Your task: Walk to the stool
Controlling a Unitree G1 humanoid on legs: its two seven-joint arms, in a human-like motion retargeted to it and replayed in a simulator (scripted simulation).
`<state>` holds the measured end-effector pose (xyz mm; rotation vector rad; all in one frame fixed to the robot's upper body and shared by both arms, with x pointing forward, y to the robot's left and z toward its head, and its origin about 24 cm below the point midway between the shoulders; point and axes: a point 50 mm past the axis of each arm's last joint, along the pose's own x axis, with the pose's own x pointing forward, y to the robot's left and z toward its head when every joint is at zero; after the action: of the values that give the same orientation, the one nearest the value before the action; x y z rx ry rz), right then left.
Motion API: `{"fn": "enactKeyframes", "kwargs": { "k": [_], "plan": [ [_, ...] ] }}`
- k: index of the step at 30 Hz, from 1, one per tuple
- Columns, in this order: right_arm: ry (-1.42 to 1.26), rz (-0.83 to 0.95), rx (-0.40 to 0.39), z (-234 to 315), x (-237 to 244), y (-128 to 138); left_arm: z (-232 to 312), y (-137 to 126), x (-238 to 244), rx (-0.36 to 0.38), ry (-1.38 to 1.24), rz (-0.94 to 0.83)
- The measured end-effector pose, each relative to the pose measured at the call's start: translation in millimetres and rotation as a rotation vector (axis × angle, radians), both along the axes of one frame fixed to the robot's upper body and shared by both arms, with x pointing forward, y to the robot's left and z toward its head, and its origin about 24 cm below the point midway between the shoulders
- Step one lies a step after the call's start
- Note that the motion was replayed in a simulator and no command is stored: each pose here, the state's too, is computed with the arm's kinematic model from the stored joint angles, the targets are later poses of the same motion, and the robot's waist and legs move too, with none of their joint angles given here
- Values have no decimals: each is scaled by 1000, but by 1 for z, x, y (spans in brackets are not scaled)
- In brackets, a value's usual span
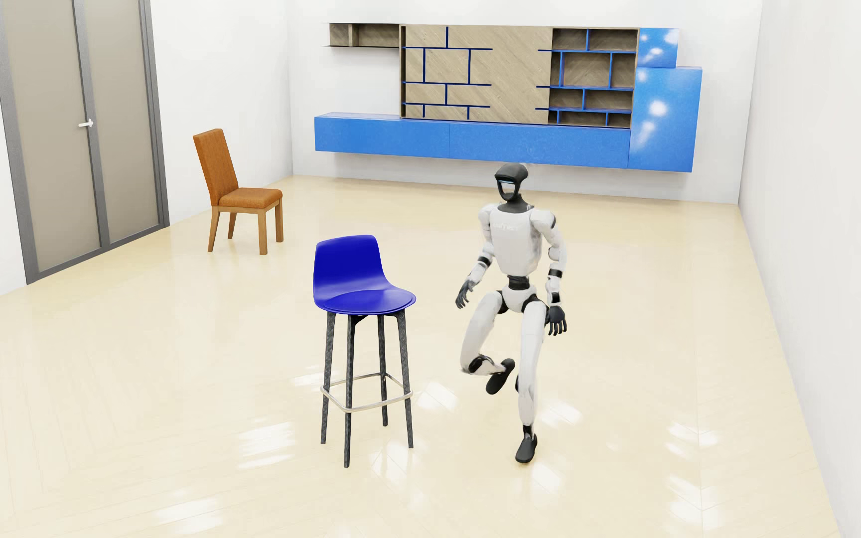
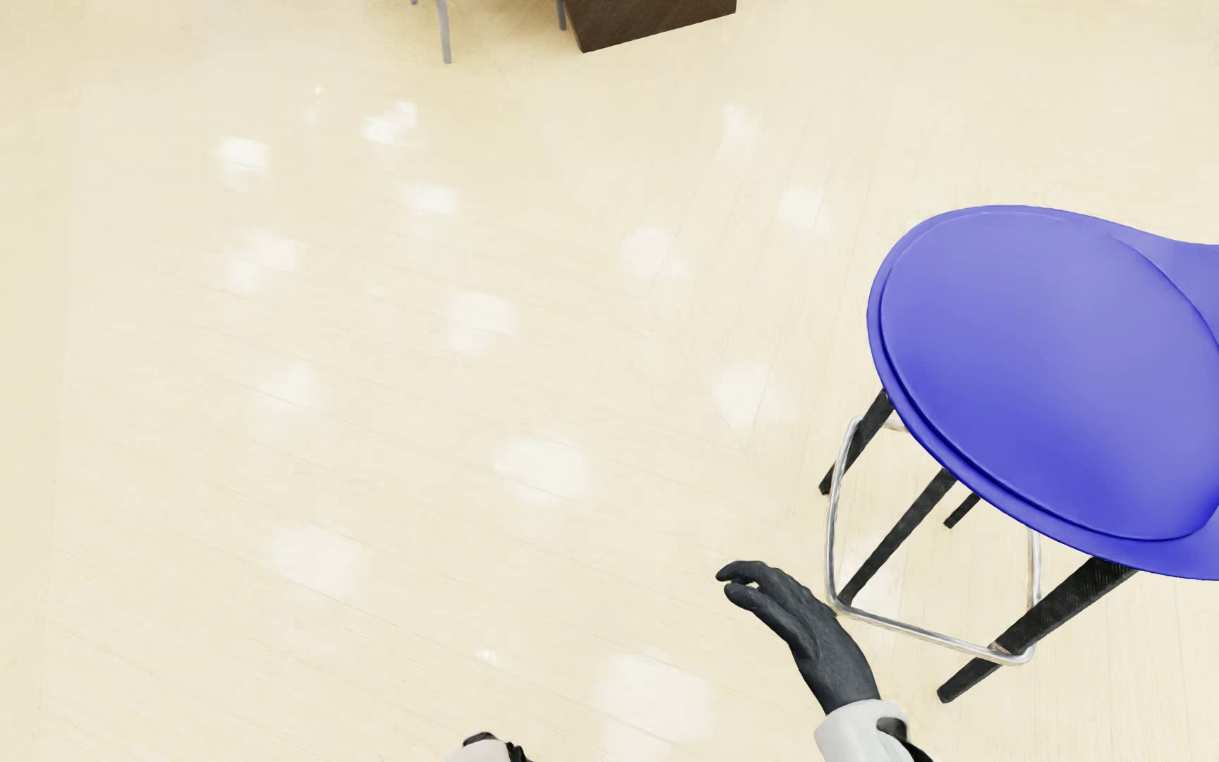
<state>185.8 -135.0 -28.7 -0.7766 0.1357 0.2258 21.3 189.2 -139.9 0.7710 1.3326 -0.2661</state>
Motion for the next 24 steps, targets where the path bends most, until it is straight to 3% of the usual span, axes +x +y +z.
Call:
{"fn": "enactKeyframes", "kwargs": {
  "k": [2,4,6,8,9,10,11,12,13,14,16,18,19,21,24],
  "plan": [
    [131,-179,-34,-34,-31,-16,0,3,50,71,-71,-211],
    [294,-426,8,-61,-72,-56,13,15,93,119,-176,-422],
    [366,-726,-7,-61,-105,-105,46,39,147,181,-310,-537],
    [349,-1155,6,-46,-167,-143,89,59,198,337,-473,-616],
    [309,-1336,29,-42,-193,-148,111,74,214,459,-566,-615],
    [251,-1459,62,-43,-194,-149,126,95,212,570,-651,-540],
    [182,-1499,115,-45,-172,-150,126,113,193,615,-698,-399],
    [131,-1413,174,-46,-141,-145,115,125,168,591,-670,-263],
    [123,-1173,194,-46,-101,-130,94,130,135,526,-557,-190],
    [163,-823,122,-45,-70,-108,73,129,104,459,-396,-191],
    [282,-139,-120,-42,-28,-59,44,113,51,350,-152,-214],
    [291,201,-180,-28,2,-15,30,88,18,277,-107,-89],
    [241,217,-162,-19,14,-5,23,71,16,249,-123,-32],
    [184,67,-142,-18,19,-13,9,37,36,213,-141,-2],
    [288,-100,-144,-38,3,-35,4,-3,88,38,-181,-174]
  ]
}}
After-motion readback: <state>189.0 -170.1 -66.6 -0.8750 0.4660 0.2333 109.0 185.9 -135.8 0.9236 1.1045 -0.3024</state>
